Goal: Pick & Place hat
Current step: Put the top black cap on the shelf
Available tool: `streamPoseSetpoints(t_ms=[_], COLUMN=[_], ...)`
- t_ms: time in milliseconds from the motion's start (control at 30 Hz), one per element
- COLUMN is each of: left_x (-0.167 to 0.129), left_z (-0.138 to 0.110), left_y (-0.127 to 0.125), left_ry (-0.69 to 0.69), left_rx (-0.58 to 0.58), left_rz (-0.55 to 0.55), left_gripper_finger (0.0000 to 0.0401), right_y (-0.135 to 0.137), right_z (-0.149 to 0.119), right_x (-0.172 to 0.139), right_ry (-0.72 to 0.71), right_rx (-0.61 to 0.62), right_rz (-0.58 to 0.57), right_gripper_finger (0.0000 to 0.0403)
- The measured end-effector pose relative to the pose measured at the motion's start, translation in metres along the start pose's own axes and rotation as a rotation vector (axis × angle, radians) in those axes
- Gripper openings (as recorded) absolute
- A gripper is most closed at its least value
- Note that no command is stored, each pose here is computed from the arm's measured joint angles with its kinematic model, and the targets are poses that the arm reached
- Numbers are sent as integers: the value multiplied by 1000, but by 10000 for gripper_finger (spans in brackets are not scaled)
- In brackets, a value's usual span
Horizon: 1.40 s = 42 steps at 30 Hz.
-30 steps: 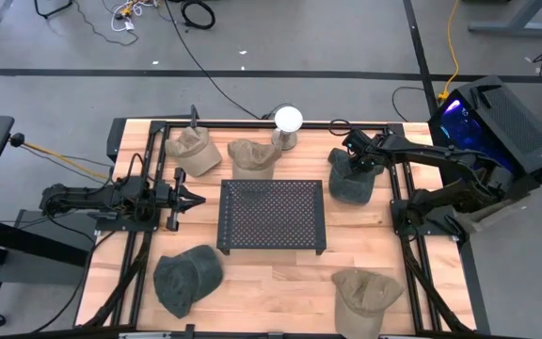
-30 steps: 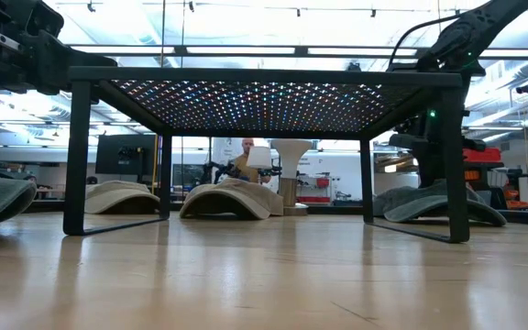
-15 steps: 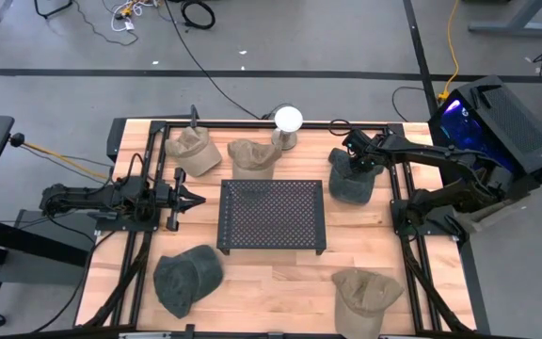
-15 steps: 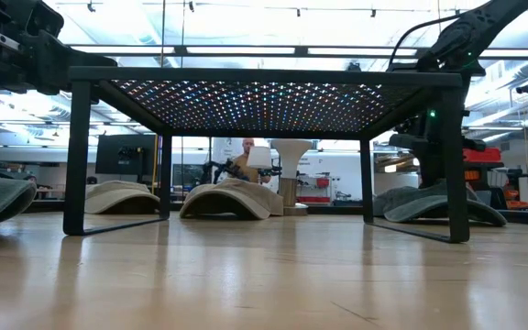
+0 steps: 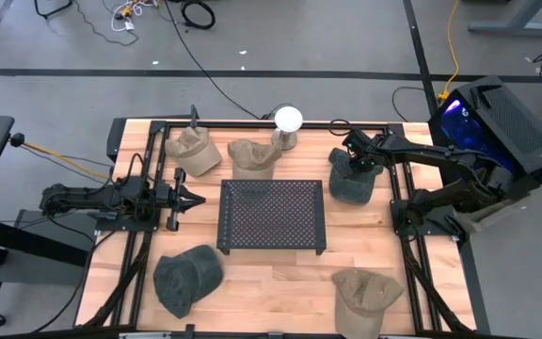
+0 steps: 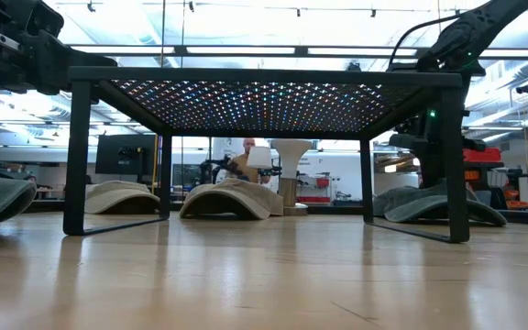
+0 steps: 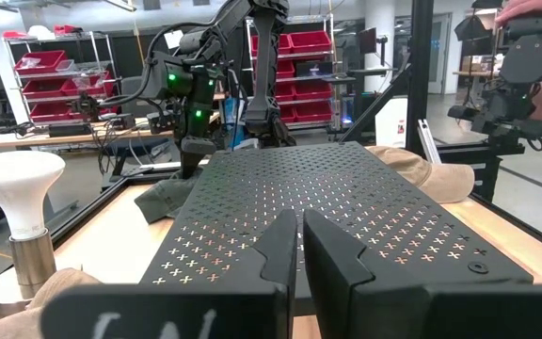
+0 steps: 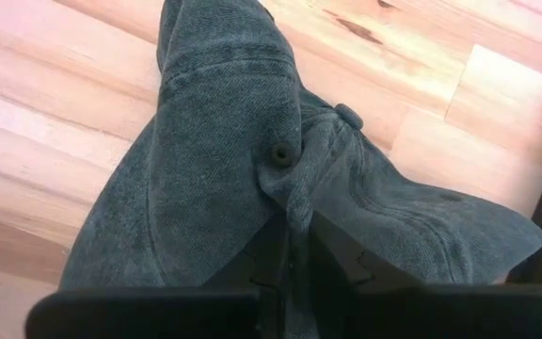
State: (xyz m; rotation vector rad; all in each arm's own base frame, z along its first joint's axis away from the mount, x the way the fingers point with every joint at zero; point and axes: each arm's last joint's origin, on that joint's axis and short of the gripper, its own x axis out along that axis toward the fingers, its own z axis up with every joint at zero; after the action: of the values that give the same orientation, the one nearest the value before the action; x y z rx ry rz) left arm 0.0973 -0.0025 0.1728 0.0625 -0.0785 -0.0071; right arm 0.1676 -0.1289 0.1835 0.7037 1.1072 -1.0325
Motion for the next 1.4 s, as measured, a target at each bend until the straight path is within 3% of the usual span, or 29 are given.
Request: streamPoseSetpoints(t_ms=[600,1400], left_x=[0,0], left_z=[0,0], left_y=[0,0], left_ry=[0,0], left_rx=[0,0], left_rz=[0,0], left_gripper_finger=[30,30], right_y=[0,-9], right_z=[-1,-6], right_x=[-1,-25], right_ry=[2,-63], right_rx=[-3,12], right_rz=[2,42], right_gripper_finger=[36,36])
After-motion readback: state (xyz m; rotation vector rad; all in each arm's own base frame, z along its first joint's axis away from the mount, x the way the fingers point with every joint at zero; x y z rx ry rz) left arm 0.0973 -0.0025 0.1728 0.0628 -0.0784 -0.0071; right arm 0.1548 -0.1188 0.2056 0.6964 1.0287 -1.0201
